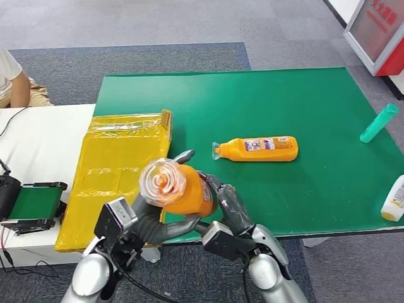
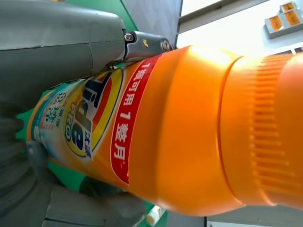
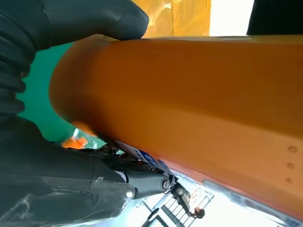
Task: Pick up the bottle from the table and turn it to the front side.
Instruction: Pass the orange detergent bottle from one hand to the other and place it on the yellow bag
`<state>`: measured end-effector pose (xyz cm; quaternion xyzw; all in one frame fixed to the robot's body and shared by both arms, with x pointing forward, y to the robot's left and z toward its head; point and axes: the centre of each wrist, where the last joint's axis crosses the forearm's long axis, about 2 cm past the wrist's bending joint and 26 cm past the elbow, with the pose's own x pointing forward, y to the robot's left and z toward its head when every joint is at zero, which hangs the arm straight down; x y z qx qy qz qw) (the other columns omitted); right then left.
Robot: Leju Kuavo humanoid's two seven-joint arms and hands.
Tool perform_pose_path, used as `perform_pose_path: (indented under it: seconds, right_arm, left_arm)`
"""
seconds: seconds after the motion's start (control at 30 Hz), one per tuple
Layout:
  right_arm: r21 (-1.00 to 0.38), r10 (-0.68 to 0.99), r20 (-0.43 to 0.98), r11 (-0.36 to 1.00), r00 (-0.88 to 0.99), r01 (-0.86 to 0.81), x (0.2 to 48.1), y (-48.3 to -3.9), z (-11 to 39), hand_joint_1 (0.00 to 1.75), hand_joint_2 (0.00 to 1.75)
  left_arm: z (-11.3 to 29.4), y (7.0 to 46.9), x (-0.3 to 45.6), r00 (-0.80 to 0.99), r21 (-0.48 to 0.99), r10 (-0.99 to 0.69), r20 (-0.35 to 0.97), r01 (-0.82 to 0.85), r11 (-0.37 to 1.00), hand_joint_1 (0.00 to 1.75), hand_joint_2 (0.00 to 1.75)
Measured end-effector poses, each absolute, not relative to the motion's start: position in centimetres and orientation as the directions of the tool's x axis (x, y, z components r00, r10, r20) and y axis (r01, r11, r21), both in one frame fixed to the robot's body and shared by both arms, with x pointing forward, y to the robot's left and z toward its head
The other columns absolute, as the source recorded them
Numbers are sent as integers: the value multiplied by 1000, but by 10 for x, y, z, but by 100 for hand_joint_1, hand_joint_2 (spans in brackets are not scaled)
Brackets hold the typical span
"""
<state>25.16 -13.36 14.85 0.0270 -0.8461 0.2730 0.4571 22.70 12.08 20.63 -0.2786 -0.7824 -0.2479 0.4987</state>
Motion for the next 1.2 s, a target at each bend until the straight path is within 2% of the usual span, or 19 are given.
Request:
perform_pose_path:
  seconds: [0.5,0.6,0.63,0.73,0.77,0.93,1.07,1.13,1.2]
  right_arm:
    - [-455,236,786,847,-571,-276,253,-133,148,175,175]
    - [-444,246,801,856,-545,-266,253,-135,147,175,175]
    - [-438,252,809,861,-531,-258,253,-137,146,164,175]
    - [-420,264,828,877,-495,-233,252,-143,144,34,175]
    - [-411,262,834,882,-486,-230,251,-143,145,0,175]
    - [-356,266,885,915,-381,-189,249,-160,142,0,175]
    - [-328,253,897,931,-363,-159,249,-169,149,0,175]
    - [-315,247,895,940,-371,-135,251,-174,155,0,175]
    - [-306,243,891,945,-383,-113,251,-179,161,0,175]
  left_arm:
    - [209,121,230,-428,197,99,898,593,781,175,175]
    - [209,120,229,-498,299,-22,867,483,823,175,175]
    - [211,121,227,-538,369,-108,836,406,836,175,175]
    - [217,120,219,-616,546,-334,713,188,817,175,175]
    - [218,120,217,-622,569,-371,689,149,808,175,175]
    - [229,142,217,-606,601,-540,585,-123,789,175,175]
    - [240,164,214,-499,662,-811,304,-502,557,175,175]
    - [245,174,213,-424,657,-880,215,-604,451,175,175]
    - [248,182,213,-374,653,-910,180,-646,395,175,175]
